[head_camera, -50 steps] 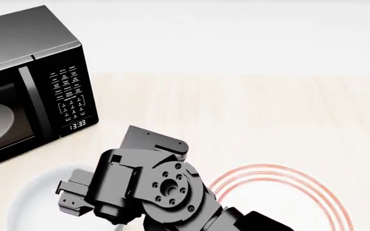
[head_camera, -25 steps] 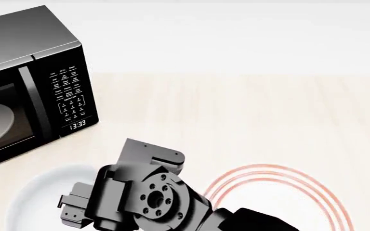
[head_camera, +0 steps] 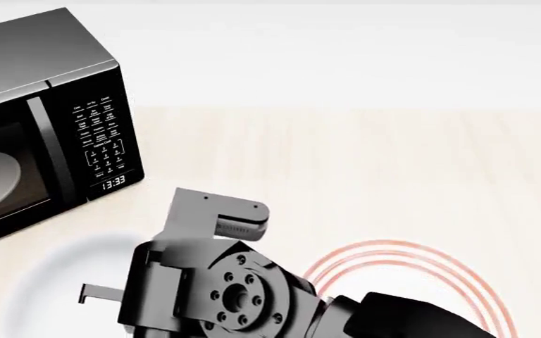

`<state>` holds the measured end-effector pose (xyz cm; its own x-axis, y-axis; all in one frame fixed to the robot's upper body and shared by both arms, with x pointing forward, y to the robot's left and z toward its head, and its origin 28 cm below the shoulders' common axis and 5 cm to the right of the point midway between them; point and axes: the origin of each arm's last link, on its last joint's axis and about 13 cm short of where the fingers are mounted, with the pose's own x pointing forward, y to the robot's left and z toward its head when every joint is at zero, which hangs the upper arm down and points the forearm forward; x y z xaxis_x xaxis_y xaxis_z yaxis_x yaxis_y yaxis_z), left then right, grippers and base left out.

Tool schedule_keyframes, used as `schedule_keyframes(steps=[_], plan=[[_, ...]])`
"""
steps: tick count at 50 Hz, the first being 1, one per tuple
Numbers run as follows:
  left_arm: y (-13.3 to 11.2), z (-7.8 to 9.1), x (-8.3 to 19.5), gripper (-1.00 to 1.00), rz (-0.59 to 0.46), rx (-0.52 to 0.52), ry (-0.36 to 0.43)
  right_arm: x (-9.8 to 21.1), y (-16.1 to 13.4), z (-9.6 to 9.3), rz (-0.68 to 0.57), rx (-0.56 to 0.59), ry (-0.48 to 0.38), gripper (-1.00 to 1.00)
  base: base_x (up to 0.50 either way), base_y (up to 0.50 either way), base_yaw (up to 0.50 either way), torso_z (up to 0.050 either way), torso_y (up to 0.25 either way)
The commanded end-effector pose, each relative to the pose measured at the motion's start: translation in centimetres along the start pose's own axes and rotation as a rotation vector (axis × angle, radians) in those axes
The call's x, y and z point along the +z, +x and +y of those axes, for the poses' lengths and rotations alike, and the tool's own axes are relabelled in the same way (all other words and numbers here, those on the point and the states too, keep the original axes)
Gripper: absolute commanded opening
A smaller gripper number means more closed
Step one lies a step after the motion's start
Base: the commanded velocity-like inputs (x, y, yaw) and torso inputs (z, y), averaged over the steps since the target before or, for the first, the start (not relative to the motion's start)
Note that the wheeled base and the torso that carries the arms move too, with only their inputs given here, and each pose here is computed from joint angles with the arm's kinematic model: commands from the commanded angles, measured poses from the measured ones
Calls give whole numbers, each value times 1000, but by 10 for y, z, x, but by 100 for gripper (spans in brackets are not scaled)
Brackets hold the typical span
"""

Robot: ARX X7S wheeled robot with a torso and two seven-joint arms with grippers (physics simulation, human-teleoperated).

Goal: Put the white bowl to the right of the plate.

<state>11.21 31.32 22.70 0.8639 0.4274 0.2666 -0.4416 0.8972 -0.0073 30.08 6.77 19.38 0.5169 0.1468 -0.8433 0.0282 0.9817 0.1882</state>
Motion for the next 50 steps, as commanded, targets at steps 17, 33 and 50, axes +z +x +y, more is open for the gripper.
schedule_keyframes(steps=[17, 33, 50], plan=[[0, -1, -1, 100, 1, -1, 5, 28, -76, -12, -136, 38, 7, -100, 0, 0, 0, 0, 1], [1, -3, -2, 100, 7, 0, 11, 60, -121, -40, -184, -6, 75, -100, 0, 0, 0, 0, 1], [3, -4, -4, 100, 14, 6, 21, 93, -147, -88, -255, -78, 197, -100, 0, 0, 0, 0, 1]])
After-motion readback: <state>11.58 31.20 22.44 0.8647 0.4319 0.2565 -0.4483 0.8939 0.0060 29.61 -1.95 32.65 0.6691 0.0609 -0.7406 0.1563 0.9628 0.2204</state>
